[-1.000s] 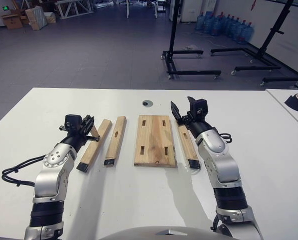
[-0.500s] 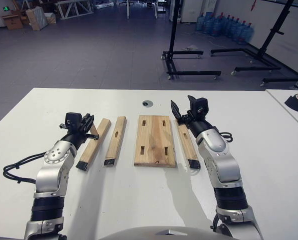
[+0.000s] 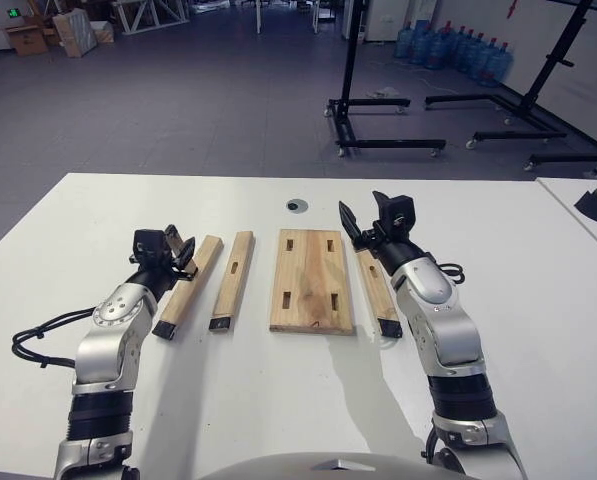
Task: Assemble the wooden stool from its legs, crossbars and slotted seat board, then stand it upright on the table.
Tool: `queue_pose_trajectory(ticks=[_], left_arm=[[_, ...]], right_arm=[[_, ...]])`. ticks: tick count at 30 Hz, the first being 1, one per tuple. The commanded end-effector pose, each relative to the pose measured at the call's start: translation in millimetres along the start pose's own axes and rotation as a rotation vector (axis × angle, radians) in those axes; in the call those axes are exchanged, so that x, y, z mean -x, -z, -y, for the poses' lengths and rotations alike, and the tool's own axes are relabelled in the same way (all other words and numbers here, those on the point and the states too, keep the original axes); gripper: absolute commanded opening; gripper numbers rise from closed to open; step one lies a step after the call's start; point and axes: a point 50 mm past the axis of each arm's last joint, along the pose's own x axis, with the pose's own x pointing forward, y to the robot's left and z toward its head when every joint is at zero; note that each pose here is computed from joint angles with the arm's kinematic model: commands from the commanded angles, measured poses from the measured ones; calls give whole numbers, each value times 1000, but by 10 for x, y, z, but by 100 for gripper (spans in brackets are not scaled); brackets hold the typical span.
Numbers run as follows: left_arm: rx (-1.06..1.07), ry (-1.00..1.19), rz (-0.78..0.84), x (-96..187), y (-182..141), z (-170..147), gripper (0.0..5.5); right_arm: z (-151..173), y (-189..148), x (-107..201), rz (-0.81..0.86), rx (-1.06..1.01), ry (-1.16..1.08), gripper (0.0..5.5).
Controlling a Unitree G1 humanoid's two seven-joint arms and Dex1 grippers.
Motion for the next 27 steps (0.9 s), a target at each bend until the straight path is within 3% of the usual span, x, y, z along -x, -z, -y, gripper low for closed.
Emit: queue_pose_trajectory(ticks=[1, 11, 17, 20, 24, 25, 27], left_arm=[[-18, -36, 45, -30, -296, -66, 196], [48, -77, 252, -191, -1069, -245, 196], [135, 27, 368, -257, -1245, -166, 196], [136, 67, 270, -339, -917, -65, 196], [217, -27, -100, -479, 164, -65, 196], [251, -34, -136, -482, 317, -40, 196], [269, -13, -115, -516, 330, 13, 196]], right_arm=[[39, -72, -14, 13, 4, 19, 354], [29, -107, -51, 32, 11, 16, 354], [7, -161, -102, 50, 27, -6, 354], [28, -139, -98, 40, 34, -6, 354], [20, -155, -138, 44, 38, -42, 354], [29, -160, -129, 46, 36, -52, 354], [59, -162, -108, 46, 30, -53, 354]])
